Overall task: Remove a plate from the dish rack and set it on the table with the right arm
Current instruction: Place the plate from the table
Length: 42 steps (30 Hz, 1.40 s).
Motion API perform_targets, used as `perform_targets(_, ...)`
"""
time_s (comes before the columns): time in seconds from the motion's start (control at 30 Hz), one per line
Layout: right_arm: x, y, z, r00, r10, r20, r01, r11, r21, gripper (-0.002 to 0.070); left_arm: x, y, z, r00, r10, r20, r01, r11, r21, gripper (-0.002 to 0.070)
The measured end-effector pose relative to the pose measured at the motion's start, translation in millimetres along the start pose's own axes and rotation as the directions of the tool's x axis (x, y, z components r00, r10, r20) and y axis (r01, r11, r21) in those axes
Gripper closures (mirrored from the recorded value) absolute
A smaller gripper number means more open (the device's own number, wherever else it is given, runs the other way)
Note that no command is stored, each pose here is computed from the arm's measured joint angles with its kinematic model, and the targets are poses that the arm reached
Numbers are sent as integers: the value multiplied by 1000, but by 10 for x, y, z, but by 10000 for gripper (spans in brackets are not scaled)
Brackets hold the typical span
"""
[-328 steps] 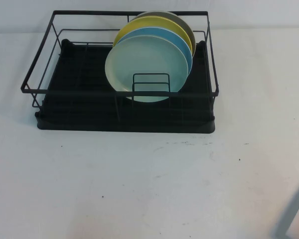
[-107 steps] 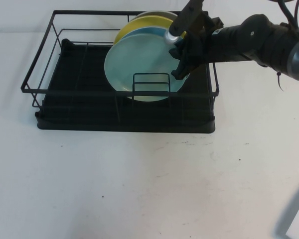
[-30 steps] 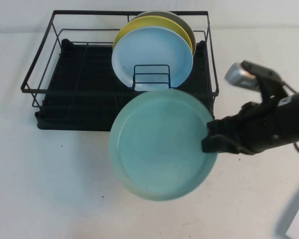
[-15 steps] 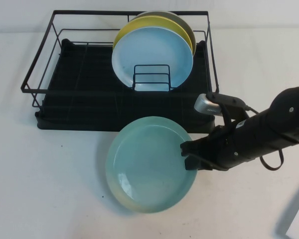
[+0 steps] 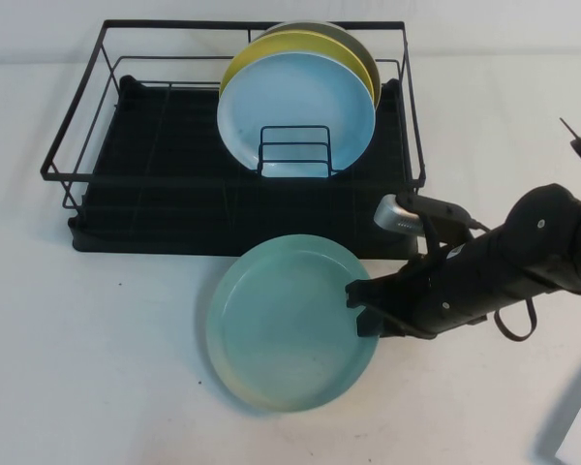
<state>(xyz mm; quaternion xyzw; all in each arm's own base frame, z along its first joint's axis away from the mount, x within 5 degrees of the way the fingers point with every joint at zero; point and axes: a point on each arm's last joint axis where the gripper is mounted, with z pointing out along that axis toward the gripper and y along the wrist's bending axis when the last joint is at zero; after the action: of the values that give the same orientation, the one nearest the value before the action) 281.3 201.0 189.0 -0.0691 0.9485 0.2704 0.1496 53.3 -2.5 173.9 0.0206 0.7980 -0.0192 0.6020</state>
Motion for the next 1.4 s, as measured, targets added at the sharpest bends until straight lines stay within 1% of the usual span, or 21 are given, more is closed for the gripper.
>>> perform_targets(0.23,-18,-3,0,1000,2,20,-2,1000,3,640,0,0,0,1000,0,0,0,1000,0,679)
perform_targets(0.47,-37,-23,-1,999,-32,39,31,999,26,608,0,0,0,1000,0,0,0,1000,0,679)
perform_targets(0.63,-84,-54,21,995,-56,88,51,997,54,604,0,0,0,1000,0,0,0,1000,0,679)
perform_targets(0.87,-89,-60,28,994,-59,92,54,997,58,596,0,0,0,1000,0,0,0,1000,0,679)
perform_targets(0.93,-89,-60,28,994,-59,92,54,997,58,564,0,0,0,1000,0,0,0,1000,0,679)
perform_targets(1.0,-89,-62,28,994,-63,92,57,997,60,510,0,0,0,1000,0,0,0,1000,0,679)
perform_targets(1.1,-88,-65,28,993,-70,90,65,996,64,388,0,0,0,1000,0,0,0,1000,0,679)
perform_targets(1.13,-88,-66,28,993,-73,90,67,996,65,360,0,0,0,1000,0,0,0,1000,0,679)
perform_targets(1.17,-88,-67,28,993,-75,90,69,995,66,337,0,0,0,1000,0,0,0,1000,0,679)
perform_targets(1.23,-88,-68,28,993,-79,89,73,995,68,316,0,0,0,1000,0,0,0,1000,0,679)
perform_targets(1.27,-88,-68,28,993,-79,89,73,995,68,316,0,0,0,1000,0,0,0,1000,0,679)
perform_targets(1.33,-82,-66,22,993,-82,83,77,995,68,336,0,0,0,1000,0,0,0,1000,0,679)
perform_targets(1.4,-64,-46,-22,993,-100,65,96,993,65,399,0,0,0,1000,0,0,0,1000,0,679)
